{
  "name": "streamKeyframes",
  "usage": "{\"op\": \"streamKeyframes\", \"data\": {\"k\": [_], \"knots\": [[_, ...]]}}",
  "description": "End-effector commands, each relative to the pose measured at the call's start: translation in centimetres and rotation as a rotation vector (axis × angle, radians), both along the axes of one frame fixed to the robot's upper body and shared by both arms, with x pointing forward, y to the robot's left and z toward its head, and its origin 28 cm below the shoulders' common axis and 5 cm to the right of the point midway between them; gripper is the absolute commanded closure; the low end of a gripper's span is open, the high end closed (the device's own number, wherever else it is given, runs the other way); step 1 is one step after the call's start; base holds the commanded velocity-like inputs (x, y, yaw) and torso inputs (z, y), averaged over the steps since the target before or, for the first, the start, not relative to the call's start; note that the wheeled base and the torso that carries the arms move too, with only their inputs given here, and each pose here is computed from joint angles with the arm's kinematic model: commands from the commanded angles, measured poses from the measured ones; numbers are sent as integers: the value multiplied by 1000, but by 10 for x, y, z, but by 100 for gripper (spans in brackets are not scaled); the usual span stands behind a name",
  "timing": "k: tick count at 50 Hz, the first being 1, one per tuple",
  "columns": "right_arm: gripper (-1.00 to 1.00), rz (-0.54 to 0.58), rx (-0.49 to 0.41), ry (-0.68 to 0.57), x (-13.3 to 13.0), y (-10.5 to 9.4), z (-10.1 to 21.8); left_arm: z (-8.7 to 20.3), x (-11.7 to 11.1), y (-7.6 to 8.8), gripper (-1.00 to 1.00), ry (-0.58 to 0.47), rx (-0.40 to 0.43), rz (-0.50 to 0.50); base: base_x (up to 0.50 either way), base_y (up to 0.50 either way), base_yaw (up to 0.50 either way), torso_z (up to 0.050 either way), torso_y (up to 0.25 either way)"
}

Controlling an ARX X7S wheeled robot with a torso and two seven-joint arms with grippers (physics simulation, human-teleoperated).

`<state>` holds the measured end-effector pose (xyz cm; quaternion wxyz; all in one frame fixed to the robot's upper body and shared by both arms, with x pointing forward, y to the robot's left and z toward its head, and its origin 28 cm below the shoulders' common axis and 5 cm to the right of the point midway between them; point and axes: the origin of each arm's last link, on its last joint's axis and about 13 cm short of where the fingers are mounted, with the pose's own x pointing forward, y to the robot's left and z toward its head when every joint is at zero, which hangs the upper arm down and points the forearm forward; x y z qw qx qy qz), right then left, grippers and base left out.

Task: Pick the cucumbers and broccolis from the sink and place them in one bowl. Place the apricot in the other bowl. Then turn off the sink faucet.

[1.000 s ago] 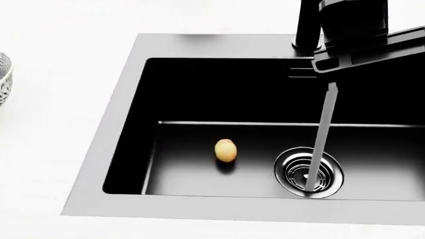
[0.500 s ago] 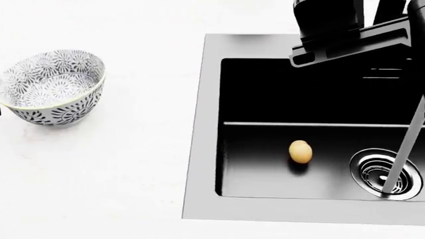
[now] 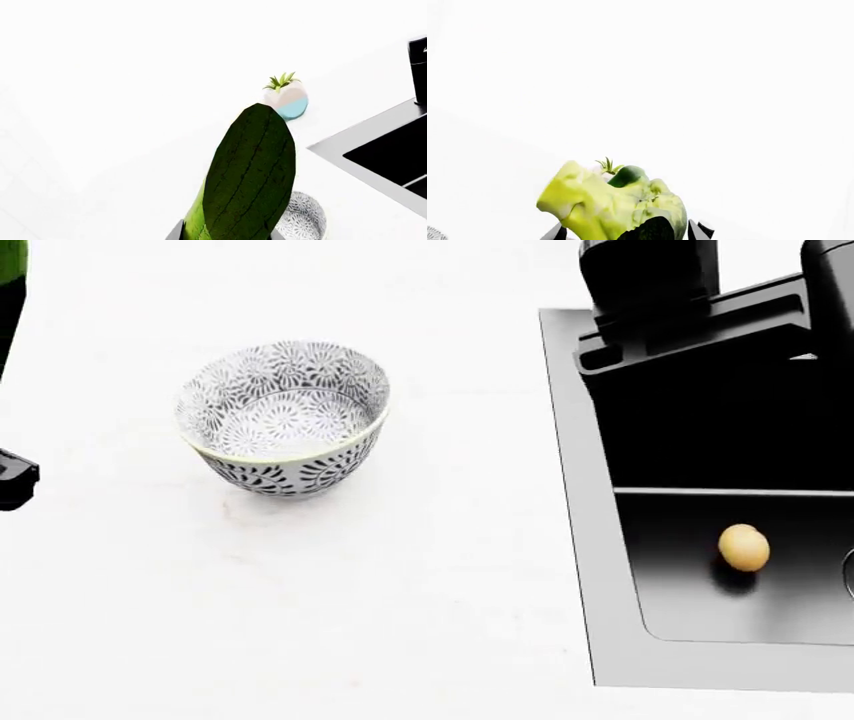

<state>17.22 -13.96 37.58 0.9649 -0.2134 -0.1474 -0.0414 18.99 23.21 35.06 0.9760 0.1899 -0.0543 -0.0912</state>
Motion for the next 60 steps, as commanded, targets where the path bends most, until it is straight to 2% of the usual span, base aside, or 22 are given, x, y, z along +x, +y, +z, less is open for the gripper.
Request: {"op": "streamKeyframes", "data": {"k": [1,12,15,19,20,22,27,34,38,40,42,50,60], "knots": [[100,0,43,-37,2,-5,12,8,11,-7,100,7,-28,-56,0,0,0,0,0],[100,22,15,-17,2,2,9,4,12,-7,100,13,-32,-67,422,0,0,0,0],[100,94,56,25,3,2,8,1,14,-8,100,27,-41,-77,306,0,0,0,3],[100,95,45,45,7,4,4,8,33,-19,100,118,-119,-193,0,0,0,0,3],[100,98,42,51,7,4,4,9,36,-20,100,124,-109,-190,0,0,0,0,0],[100,110,41,61,8,5,4,11,49,-26,100,193,-145,-263,0,0,0,0,0],[100,123,39,78,12,5,1,9,84,-37,100,289,-175,-289,0,0,0,0,0],[100,123,23,80,16,7,6,6,101,-47,100,395,-209,-344,0,0,0,0,1],[100,124,19,80,17,9,7,4,107,-49,100,440,-221,-351,0,0,0,0,0],[100,123,13,84,17,9,5,-2,106,-50,100,430,-166,-308,0,0,0,0,0],[100,124,19,86,20,9,5,-8,109,-49,100,472,-205,-325,0,0,0,0,0],[100,129,12,87,20,12,4,-18,108,-42,100,553,-221,-296,0,0,0,2,1],[100,136,12,91,21,12,1,1,112,-44,100,646,-124,-245,0,0,0,0,0]]}}
